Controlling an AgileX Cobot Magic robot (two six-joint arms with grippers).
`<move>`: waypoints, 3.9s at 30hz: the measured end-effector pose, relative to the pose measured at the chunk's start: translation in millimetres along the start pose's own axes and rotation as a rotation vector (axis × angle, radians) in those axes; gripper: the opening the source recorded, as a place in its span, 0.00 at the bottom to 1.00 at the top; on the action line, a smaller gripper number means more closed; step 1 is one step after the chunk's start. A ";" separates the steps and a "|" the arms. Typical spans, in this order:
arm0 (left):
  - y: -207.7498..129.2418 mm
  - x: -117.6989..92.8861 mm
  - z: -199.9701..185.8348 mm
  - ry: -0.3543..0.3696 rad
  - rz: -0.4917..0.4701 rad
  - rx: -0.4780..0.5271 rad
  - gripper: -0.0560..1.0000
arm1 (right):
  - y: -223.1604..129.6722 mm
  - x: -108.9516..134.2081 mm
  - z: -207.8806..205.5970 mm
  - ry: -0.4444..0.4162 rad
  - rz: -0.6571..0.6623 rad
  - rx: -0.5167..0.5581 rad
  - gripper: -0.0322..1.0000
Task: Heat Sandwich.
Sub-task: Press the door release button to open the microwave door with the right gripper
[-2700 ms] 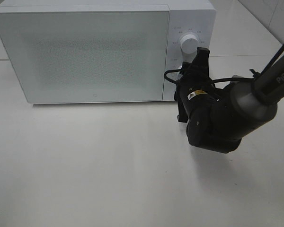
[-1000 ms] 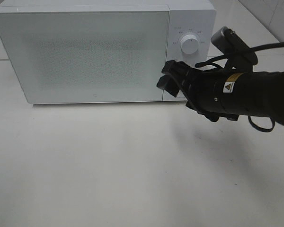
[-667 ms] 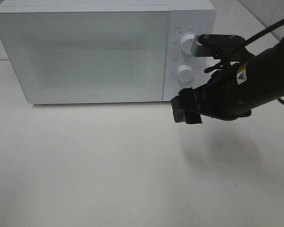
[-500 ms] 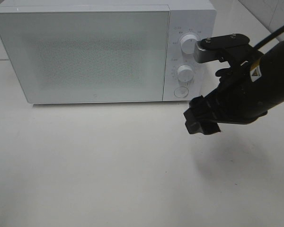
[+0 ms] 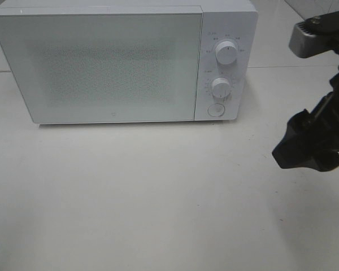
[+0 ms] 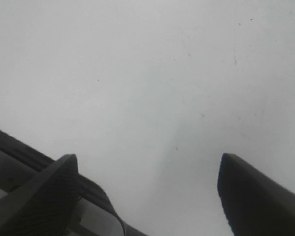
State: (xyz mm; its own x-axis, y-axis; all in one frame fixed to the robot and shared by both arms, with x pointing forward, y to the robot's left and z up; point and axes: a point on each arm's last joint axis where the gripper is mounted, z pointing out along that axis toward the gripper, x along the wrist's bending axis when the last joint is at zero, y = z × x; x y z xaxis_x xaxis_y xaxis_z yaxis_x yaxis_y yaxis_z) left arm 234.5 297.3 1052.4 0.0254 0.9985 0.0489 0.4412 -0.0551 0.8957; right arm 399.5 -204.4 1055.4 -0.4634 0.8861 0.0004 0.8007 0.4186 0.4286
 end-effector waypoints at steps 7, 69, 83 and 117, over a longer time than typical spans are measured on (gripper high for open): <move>0.0 0.0 0.0 0.000 0.000 0.000 0.97 | -20.8 -2.2 -26.5 -0.006 -0.007 0.015 0.77; 0.0 0.0 0.0 0.000 0.000 0.000 0.97 | -180.1 -6.3 -76.8 -0.264 0.406 -0.588 0.77; 0.0 0.0 0.0 0.000 0.000 0.000 0.97 | -161.1 -11.4 -88.8 -0.275 0.387 -0.661 0.77; 0.0 0.0 0.0 0.000 0.000 0.000 0.97 | -29.7 -74.5 -18.7 -0.261 0.379 -0.612 0.77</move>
State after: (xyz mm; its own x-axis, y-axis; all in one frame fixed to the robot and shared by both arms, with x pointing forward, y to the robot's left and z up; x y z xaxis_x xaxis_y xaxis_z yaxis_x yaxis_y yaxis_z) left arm 234.5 297.3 1052.4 0.0254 0.9985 0.0489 0.4412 -0.0551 0.8957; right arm 403.1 -286.6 1059.5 -0.0328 0.9973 0.0664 0.4985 -0.0413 0.8659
